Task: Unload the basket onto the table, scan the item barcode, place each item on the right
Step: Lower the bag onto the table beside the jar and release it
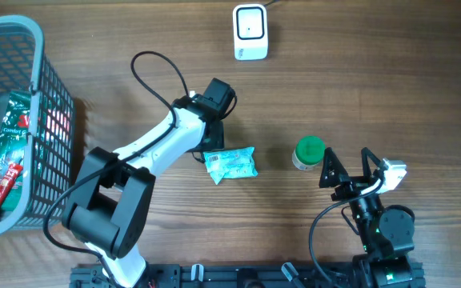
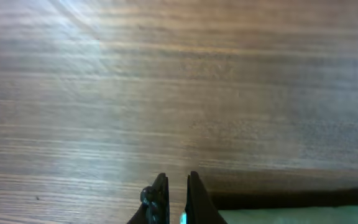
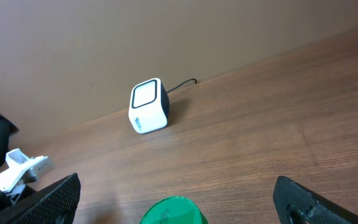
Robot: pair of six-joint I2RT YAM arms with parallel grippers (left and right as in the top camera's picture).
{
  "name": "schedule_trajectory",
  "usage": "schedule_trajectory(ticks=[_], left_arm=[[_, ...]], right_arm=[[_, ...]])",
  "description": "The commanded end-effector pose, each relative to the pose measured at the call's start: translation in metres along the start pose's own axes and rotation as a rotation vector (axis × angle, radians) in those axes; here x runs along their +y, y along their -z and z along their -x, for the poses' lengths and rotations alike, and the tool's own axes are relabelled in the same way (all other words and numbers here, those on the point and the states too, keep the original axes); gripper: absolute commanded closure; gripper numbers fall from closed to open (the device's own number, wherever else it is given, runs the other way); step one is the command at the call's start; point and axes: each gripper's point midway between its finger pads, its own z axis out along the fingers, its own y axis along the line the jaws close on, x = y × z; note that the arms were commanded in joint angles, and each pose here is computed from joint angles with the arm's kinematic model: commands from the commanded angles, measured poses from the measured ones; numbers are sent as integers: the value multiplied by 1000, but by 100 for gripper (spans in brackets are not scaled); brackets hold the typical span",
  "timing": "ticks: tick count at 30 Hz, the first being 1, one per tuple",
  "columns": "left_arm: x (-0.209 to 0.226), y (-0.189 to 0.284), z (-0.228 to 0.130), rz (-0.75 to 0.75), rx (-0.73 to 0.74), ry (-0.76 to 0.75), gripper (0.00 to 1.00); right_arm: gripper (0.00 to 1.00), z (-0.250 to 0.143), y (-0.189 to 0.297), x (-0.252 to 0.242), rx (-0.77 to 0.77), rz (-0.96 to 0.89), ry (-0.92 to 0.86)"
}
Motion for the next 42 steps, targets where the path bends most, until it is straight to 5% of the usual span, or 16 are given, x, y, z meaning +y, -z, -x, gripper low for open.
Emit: schedule_trajectory(ticks=[1,12,21,42], left_arm=[[-6,-11,-27,-52,101,-4,95],[-21,-4,-77,-170,328,-7,96],[-54,-5,-59,-234,195,-71,85],[-101,1,-38,-333,42,-137,96]], right_arm=[[0,1,0,-1,-5,-8,18],[0,1,0,-1,-5,-8,18],[0,1,0,-1,-5,-8,18],[0,1,0,-1,-5,-8,18]])
